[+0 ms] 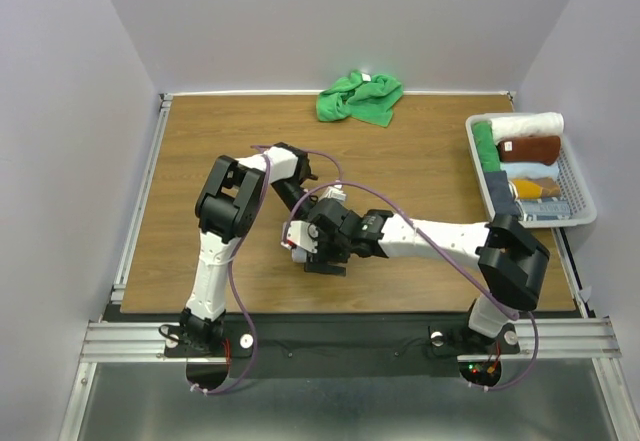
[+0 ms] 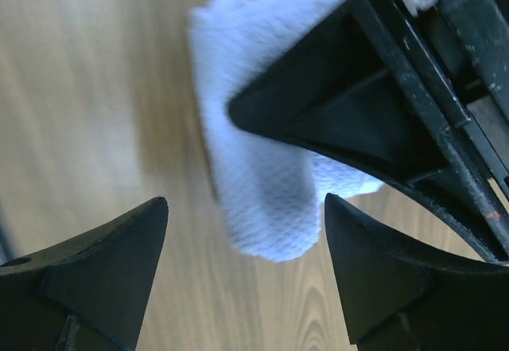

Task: Roll the towels
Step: Roll the towel, then place the rolled towel into the container

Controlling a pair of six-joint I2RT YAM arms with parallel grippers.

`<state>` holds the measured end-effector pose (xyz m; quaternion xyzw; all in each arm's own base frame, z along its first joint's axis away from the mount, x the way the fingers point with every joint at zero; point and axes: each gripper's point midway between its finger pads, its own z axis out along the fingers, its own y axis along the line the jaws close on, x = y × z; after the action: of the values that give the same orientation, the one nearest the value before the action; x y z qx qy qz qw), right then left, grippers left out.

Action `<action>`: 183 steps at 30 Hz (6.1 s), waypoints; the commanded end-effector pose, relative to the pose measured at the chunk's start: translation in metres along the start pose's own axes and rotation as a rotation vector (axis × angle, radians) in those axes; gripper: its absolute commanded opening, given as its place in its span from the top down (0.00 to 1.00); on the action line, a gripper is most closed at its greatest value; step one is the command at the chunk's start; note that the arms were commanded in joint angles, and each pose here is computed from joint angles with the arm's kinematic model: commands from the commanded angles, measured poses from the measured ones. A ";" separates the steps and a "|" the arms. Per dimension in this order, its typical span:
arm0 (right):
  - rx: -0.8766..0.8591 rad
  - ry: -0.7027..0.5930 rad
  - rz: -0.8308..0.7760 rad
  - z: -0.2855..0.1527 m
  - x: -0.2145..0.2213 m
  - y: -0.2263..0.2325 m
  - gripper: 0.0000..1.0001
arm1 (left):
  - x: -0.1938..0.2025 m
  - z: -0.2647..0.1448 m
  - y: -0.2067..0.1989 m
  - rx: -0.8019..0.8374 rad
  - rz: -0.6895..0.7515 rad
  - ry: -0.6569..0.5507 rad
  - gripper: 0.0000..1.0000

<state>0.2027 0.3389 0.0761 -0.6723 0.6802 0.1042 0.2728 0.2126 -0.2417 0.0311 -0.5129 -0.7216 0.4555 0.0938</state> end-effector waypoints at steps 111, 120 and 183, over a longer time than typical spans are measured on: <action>0.062 -0.045 0.163 -0.070 -0.012 -0.053 0.19 | 0.011 -0.012 0.032 -0.135 0.048 -0.068 0.70; 0.104 -0.069 -0.016 -0.008 -0.023 -0.034 0.09 | 0.013 -0.013 0.038 -0.080 0.029 -0.071 0.67; 0.575 -0.280 1.595 -0.242 0.179 -0.205 0.99 | -0.060 -0.193 -0.051 -0.512 0.234 -0.610 0.01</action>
<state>0.3540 0.1101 0.2286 -0.0415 0.8918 0.2211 0.3924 0.3334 -0.1725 0.1849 -0.4468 -0.7561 0.3738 -0.2984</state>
